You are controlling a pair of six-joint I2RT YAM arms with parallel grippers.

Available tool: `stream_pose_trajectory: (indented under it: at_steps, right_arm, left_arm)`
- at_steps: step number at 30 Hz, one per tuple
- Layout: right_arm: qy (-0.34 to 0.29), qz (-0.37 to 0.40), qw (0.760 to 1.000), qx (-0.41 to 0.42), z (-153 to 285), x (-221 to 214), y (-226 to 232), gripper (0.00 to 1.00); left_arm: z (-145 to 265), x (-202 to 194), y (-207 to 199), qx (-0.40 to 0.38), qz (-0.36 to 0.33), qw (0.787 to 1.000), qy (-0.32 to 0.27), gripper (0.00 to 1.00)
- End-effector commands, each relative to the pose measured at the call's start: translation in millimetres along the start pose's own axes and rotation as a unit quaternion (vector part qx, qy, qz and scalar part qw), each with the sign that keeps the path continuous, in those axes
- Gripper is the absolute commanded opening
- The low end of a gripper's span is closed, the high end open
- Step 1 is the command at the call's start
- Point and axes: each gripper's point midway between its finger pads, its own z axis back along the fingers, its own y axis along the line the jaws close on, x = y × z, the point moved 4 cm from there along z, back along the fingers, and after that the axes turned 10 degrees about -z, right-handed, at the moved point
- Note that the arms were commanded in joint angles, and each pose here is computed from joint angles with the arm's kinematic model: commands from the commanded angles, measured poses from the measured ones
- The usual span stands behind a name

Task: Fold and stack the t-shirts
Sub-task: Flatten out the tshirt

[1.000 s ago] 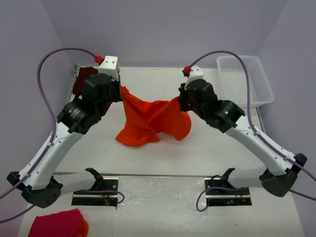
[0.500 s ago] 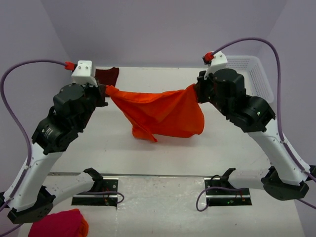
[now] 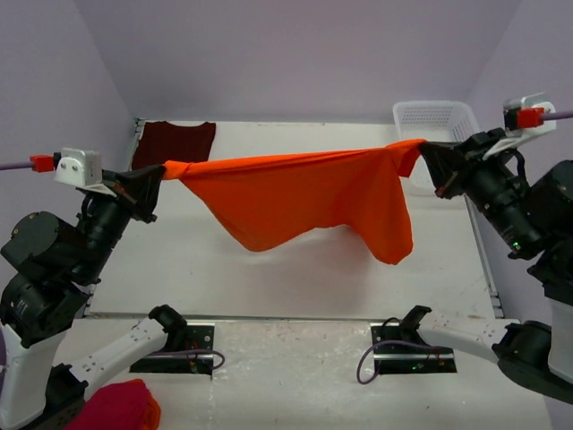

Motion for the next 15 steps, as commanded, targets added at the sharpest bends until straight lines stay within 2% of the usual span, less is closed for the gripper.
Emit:
stream_pose_trajectory:
  at_steps: [1, 7, 9, 11, 15]
  right_arm:
    - [-0.008, 0.025, 0.999, 0.042, 16, 9, 4, 0.0]
    - [-0.042, 0.034, 0.988, 0.148, 53, 33, 23, 0.0]
    - [-0.058, 0.041, 0.974, 0.214, 76, 44, 34, 0.0]
    - [-0.067, 0.046, 0.967, 0.241, 87, 47, 38, 0.0]
    - [-0.085, 0.053, 0.935, 0.339, 118, 54, 56, 0.0]
  left_arm:
    - [6, 15, -12, -0.058, -0.015, 0.998, -0.037, 0.0]
    - [30, 34, -30, -0.148, -0.02, 0.985, -0.091, 0.0]
    - [43, 43, -33, -0.173, -0.024, 0.978, -0.117, 0.0]
    - [52, 50, -33, -0.183, -0.025, 0.974, -0.135, 0.0]
    - [74, 71, -35, -0.213, -0.033, 0.96, -0.178, 0.0]
